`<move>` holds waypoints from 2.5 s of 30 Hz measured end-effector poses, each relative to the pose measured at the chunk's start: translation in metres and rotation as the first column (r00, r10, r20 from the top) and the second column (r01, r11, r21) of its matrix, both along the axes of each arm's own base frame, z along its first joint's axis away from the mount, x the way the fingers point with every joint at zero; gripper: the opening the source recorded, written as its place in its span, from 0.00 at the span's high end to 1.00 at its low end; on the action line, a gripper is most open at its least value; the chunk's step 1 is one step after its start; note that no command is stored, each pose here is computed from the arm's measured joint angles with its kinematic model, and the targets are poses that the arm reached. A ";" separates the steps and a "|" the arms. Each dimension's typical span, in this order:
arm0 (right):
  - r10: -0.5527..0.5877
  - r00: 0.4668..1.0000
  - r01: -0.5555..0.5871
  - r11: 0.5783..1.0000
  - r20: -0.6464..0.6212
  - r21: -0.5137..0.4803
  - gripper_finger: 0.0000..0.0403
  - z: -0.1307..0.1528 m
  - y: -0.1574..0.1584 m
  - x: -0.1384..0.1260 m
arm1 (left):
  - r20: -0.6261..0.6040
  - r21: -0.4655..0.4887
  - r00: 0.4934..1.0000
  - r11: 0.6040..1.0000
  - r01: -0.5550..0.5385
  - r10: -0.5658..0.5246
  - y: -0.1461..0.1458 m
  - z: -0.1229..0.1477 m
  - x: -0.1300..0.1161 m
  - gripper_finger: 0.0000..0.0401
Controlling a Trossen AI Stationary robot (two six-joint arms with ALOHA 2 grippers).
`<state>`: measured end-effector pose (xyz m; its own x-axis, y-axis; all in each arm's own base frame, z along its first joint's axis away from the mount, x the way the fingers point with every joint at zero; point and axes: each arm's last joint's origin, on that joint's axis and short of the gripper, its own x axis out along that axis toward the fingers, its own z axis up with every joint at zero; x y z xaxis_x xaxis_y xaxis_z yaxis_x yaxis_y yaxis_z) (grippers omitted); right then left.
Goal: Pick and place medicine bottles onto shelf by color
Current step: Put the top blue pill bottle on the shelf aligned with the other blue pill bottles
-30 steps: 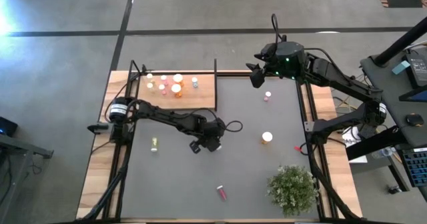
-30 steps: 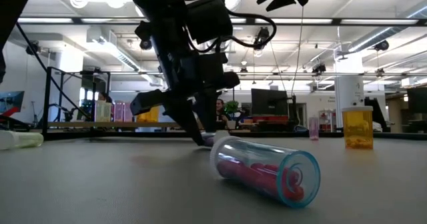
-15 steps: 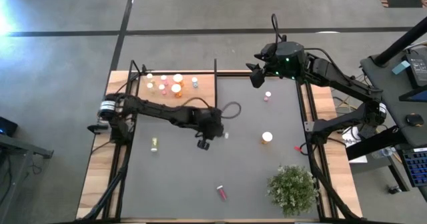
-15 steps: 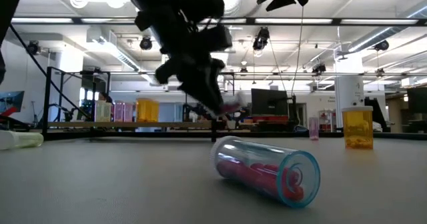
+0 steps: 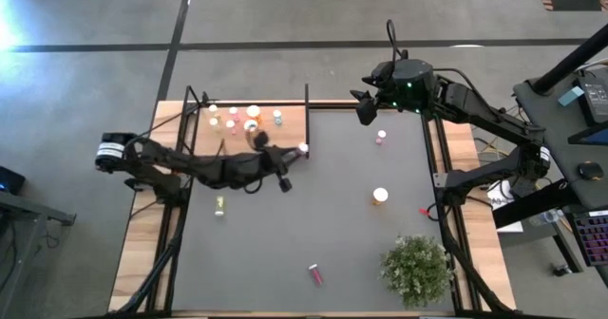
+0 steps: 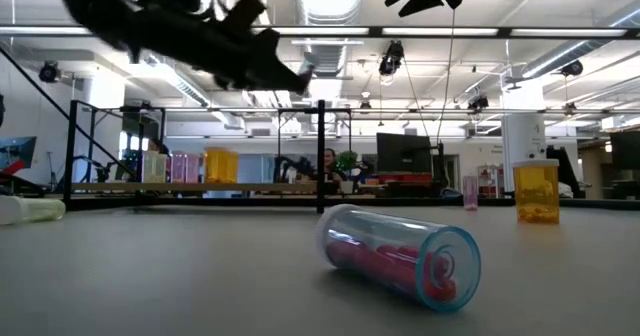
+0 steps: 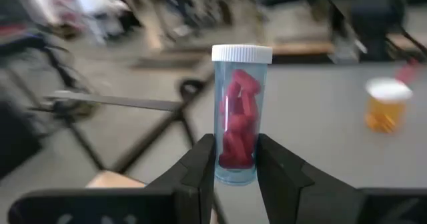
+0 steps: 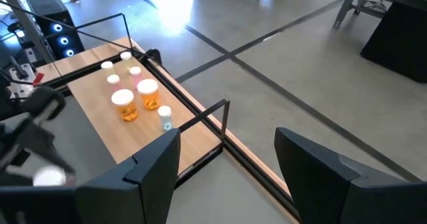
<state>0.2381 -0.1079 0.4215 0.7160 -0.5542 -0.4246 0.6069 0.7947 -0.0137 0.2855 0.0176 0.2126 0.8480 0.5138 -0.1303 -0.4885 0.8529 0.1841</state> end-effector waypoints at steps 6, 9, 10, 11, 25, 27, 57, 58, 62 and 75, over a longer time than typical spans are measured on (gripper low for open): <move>0.000 1.000 0.000 1.000 0.000 0.000 0.42 0.000 0.000 0.000 | 0.136 0.004 0.980 0.989 -0.147 0.145 0.004 -0.016 -0.024 0.82; 0.000 1.000 0.000 1.000 0.000 0.000 0.42 0.000 0.000 0.000 | 0.102 0.011 0.972 0.977 -0.213 0.210 0.005 -0.028 -0.033 0.82; 0.001 1.000 -0.001 1.000 0.000 0.001 0.42 0.000 0.000 0.000 | 0.091 0.012 0.972 0.976 -0.219 0.217 0.005 -0.032 -0.035 0.82; 0.002 1.000 -0.002 1.000 0.000 0.001 0.42 0.000 0.000 0.000 | 0.085 0.008 0.970 0.973 -0.231 0.229 0.006 -0.034 -0.037 0.82; 0.004 1.000 -0.004 1.000 0.001 0.002 0.42 0.000 0.000 0.000 | 0.076 -0.180 0.894 0.888 -0.424 0.442 0.021 -0.081 -0.059 0.74; 0.005 1.000 -0.005 1.000 0.001 0.002 0.42 0.000 0.000 0.000 | 0.113 -0.195 0.885 0.883 -0.426 0.452 0.024 -0.083 -0.058 0.71; 0.004 1.000 -0.004 1.000 0.001 0.002 0.42 0.000 0.000 0.000 | -0.148 -0.090 0.932 0.934 -0.345 0.331 0.037 -0.032 -0.034 0.68; 0.004 1.000 -0.004 1.000 0.001 0.002 0.42 0.000 0.000 0.000 | -0.176 -0.121 0.931 0.931 -0.344 0.321 0.041 -0.025 -0.032 0.68; 0.005 1.000 -0.005 1.000 0.001 0.002 0.42 0.000 0.000 0.000 | -0.328 -0.211 0.909 0.918 -0.337 0.258 0.057 0.001 -0.027 0.68; 0.004 1.000 -0.004 1.000 0.001 0.002 0.42 0.000 0.000 0.000 | -0.603 -0.465 0.797 0.796 -0.388 0.036 0.108 0.035 -0.003 0.68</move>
